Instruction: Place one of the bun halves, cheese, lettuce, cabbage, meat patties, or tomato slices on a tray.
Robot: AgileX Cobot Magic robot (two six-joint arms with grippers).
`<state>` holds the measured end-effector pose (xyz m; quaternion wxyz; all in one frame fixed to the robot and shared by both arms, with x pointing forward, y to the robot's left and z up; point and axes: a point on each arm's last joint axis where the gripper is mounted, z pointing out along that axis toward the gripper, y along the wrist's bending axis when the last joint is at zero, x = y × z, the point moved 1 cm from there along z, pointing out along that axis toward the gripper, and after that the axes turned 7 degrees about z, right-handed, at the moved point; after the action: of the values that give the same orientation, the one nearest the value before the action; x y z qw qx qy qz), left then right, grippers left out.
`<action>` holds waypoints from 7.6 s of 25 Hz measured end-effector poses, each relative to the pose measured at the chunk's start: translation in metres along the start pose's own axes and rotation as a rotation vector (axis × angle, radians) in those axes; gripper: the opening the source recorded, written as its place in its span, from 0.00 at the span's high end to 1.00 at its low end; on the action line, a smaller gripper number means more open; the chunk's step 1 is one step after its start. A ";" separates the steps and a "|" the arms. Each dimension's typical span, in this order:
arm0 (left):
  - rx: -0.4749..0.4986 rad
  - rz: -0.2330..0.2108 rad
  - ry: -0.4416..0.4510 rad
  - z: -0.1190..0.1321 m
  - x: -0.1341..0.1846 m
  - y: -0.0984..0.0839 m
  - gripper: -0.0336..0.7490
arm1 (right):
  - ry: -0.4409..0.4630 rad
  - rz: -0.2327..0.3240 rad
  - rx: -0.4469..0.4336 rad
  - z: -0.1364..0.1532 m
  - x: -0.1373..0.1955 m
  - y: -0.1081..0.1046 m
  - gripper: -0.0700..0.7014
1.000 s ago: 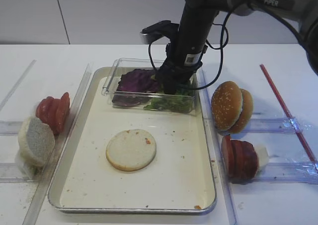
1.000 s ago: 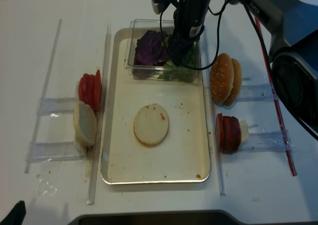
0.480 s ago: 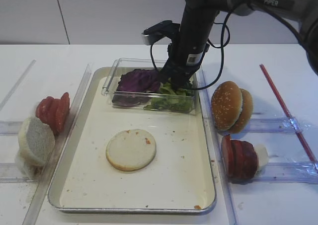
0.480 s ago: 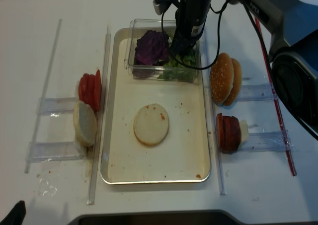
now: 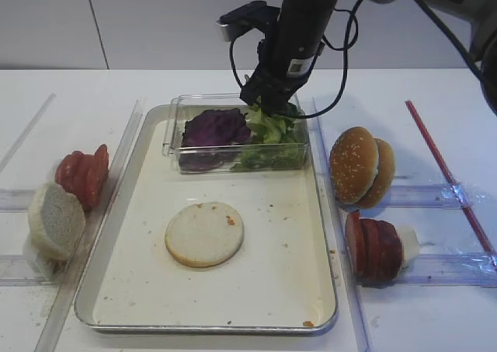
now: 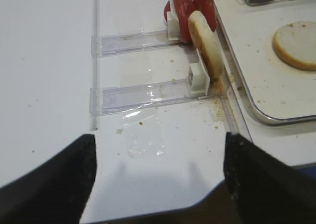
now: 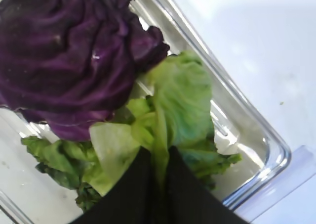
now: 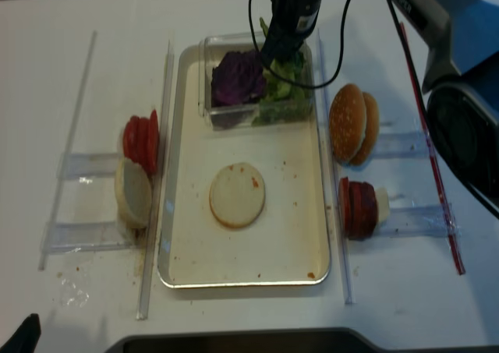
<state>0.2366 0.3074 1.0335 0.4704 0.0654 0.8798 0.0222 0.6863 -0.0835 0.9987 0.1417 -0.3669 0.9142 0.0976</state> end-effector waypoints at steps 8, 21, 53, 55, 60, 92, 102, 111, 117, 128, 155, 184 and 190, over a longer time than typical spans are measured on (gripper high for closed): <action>0.000 0.000 0.000 0.000 0.000 0.000 0.33 | -0.024 0.004 0.008 -0.015 -0.002 0.002 0.82; 0.000 0.000 0.000 0.000 0.000 0.000 0.33 | -0.125 0.026 0.007 -0.075 0.000 0.018 0.82; 0.000 0.000 0.000 0.000 0.000 0.000 0.33 | -0.126 -0.173 -0.179 -0.142 0.058 0.138 0.82; 0.000 0.000 0.000 0.000 0.000 0.000 0.33 | -0.115 -0.194 -0.200 -0.138 0.060 0.147 0.82; 0.000 0.000 0.000 0.000 0.000 0.000 0.33 | -0.093 -0.246 -0.227 -0.131 0.062 0.163 0.82; 0.000 0.000 0.000 0.000 0.000 0.000 0.33 | 0.119 -0.298 -0.220 -0.039 0.055 0.157 0.82; 0.000 0.000 0.000 0.000 0.000 0.000 0.33 | 0.155 -0.290 -0.256 -0.016 0.055 0.161 0.82; 0.000 0.000 0.000 0.000 0.000 0.000 0.33 | 0.185 -0.279 -0.288 0.003 0.056 0.162 0.82; 0.000 0.000 0.000 0.000 0.000 0.000 0.33 | 0.184 -0.288 -0.298 0.010 0.055 0.162 0.82; 0.000 0.000 0.000 0.000 0.000 0.000 0.33 | 0.176 -0.323 -0.305 0.010 0.055 0.162 0.30; 0.000 0.000 0.000 0.000 0.000 0.000 0.33 | 0.109 -0.222 -0.390 -0.003 0.042 0.173 0.18; 0.000 0.000 0.000 0.000 0.000 0.000 0.33 | 0.059 0.134 -0.231 -0.035 0.014 0.162 0.18; 0.000 0.000 0.000 0.000 0.000 0.000 0.33 | 0.064 0.234 -0.161 -0.038 0.015 0.151 0.18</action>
<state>0.2366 0.3074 1.0335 0.4704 0.0654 0.8798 0.0222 0.5628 0.0034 1.0410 0.0704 -0.2710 0.9440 0.1747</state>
